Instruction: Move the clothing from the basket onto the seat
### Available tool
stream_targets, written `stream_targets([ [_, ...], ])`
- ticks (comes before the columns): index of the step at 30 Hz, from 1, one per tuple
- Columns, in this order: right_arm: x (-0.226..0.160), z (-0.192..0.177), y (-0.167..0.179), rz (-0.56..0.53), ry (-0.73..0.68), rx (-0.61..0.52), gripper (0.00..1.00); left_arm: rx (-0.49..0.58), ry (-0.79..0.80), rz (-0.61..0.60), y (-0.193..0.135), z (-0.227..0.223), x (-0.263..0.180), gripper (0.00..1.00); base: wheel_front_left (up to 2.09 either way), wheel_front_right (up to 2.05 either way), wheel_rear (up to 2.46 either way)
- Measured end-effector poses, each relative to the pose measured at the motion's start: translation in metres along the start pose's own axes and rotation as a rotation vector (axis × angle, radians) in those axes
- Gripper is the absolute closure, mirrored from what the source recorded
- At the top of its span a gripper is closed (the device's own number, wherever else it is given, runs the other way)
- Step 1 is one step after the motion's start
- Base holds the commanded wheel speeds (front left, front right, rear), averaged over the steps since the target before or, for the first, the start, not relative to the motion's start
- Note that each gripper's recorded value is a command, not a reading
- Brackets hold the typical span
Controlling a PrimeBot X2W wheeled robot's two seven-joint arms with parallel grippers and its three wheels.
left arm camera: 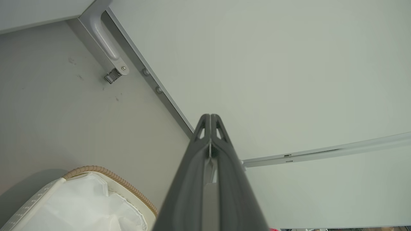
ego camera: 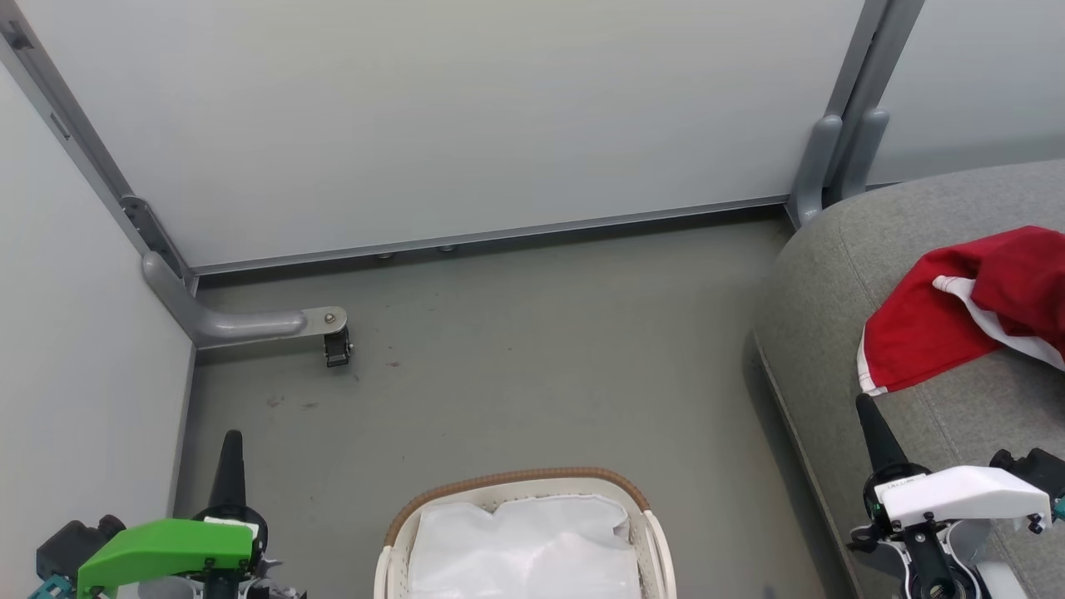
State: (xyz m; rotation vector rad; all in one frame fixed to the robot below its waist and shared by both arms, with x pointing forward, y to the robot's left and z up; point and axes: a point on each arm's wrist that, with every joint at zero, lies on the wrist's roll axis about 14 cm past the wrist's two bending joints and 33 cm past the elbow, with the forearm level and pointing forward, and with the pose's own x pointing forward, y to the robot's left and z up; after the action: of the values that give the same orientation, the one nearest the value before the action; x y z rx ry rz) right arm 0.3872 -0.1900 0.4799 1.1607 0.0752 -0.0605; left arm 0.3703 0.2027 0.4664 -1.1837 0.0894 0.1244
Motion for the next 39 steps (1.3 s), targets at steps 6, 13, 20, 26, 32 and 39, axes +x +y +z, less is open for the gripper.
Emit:
stream_targets([
  [6, 0.0, 0.002, 0.002, 0.006, -0.002, 0.056, 1.0, -0.053, 0.001, -0.012, -0.004, 0.001, 0.001, 1.0, 0.0, 0.0, 0.0],
  [13, 0.0, 0.004, 0.004, 0.015, -0.003, 0.119, 1.0, -0.113, 0.002, -0.034, -0.011, 0.003, 0.004, 1.0, 0.0, 0.0, 0.0],
  [20, 0.0, 0.007, 0.007, 0.026, -0.002, 0.176, 1.0, -0.166, 0.009, -0.047, -0.014, 0.004, 0.005, 1.0, 0.0, 0.0, 0.0],
  [26, 0.0, 0.009, 0.009, 0.036, -0.005, 0.224, 1.0, -0.213, 0.01, -0.061, -0.019, 0.005, 0.007, 1.0, 0.0, 0.0, 0.0],
  [32, -0.001, 0.011, 0.011, 0.044, -0.006, 0.267, 1.0, -0.251, 0.015, -0.075, -0.022, 0.006, 0.008, 1.0, 0.0, 0.0, 0.0],
  [39, -0.001, 0.013, 0.013, 0.056, -0.006, 0.316, 1.0, -0.298, 0.02, -0.091, -0.027, 0.007, 0.009, 1.0, 0.0, 0.0, 0.0],
])
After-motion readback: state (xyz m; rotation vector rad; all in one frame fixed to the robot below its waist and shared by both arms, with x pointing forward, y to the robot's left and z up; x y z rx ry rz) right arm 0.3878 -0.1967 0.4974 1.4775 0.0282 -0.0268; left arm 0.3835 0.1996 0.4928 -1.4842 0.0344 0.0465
